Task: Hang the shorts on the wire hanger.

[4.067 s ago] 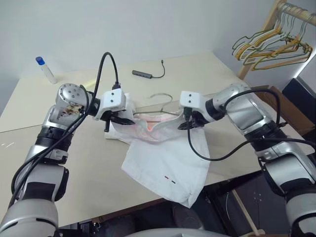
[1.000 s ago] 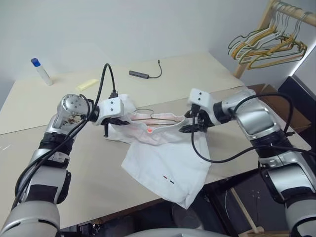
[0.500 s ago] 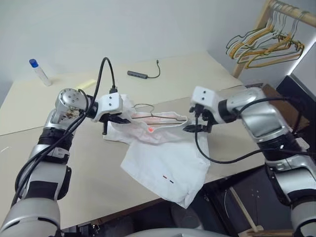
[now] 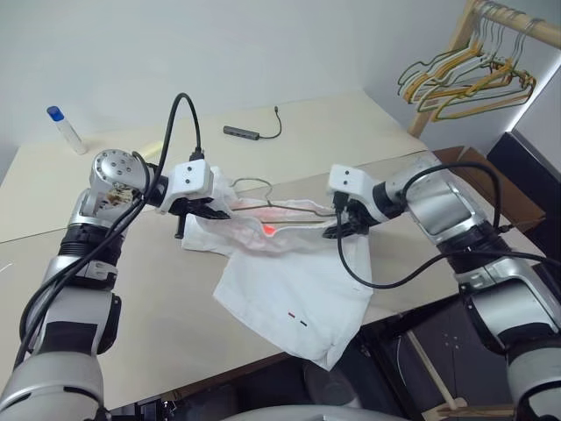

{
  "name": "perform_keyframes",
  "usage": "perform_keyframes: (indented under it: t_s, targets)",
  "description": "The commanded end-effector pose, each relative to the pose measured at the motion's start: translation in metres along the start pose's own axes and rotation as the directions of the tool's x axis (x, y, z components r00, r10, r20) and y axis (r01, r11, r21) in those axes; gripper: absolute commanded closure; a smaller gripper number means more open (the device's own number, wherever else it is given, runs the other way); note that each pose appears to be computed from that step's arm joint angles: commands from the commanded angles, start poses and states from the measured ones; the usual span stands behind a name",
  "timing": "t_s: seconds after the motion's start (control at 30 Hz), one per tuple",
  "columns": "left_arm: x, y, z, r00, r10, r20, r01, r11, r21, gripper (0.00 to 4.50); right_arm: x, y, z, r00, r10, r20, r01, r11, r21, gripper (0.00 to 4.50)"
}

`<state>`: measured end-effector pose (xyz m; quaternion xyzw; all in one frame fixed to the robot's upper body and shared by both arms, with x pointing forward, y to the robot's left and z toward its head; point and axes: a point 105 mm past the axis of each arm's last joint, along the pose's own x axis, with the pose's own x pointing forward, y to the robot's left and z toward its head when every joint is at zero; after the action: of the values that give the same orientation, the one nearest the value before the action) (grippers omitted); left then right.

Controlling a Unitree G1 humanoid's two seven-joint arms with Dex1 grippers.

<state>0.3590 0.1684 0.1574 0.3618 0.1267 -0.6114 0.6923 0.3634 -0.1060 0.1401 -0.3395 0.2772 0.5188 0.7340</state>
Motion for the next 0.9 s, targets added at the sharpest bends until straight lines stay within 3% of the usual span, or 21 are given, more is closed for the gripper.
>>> perform_keyframes:
  t_s: [0.03,0.1,0.17,0.5,0.6,0.9]
  targets:
    - [-0.011,0.011,0.022,0.999,0.033,0.041,-0.036,0.996,0.075,4.50,-0.004,-0.003,0.014,1.000,-0.002,0.001,0.002,0.998,-0.063,2.33]
    - [-0.010,0.011,0.023,0.999,0.033,0.043,-0.036,0.996,0.080,4.50,-0.003,-0.003,0.016,1.000,0.002,-0.004,-0.002,0.998,-0.068,3.00]
    - [-0.010,0.011,0.024,0.998,0.032,0.044,-0.036,0.996,0.082,4.50,-0.003,-0.003,0.018,1.000,0.004,-0.003,-0.005,0.998,-0.070,3.39]
    - [-0.008,0.007,0.026,0.998,0.001,0.059,-0.008,0.994,0.112,4.50,-0.008,0.003,0.015,0.999,0.042,0.033,-0.042,0.999,-0.005,4.45]
    - [-0.008,0.006,0.027,0.998,-0.008,0.069,0.000,0.994,0.113,3.79,-0.010,0.004,0.013,0.998,0.046,0.046,-0.048,0.998,0.030,4.50]
    - [-0.007,0.008,0.030,0.996,-0.024,0.080,0.015,0.994,0.112,1.05,-0.011,0.011,0.008,0.996,0.058,0.060,-0.063,0.995,0.077,4.50]
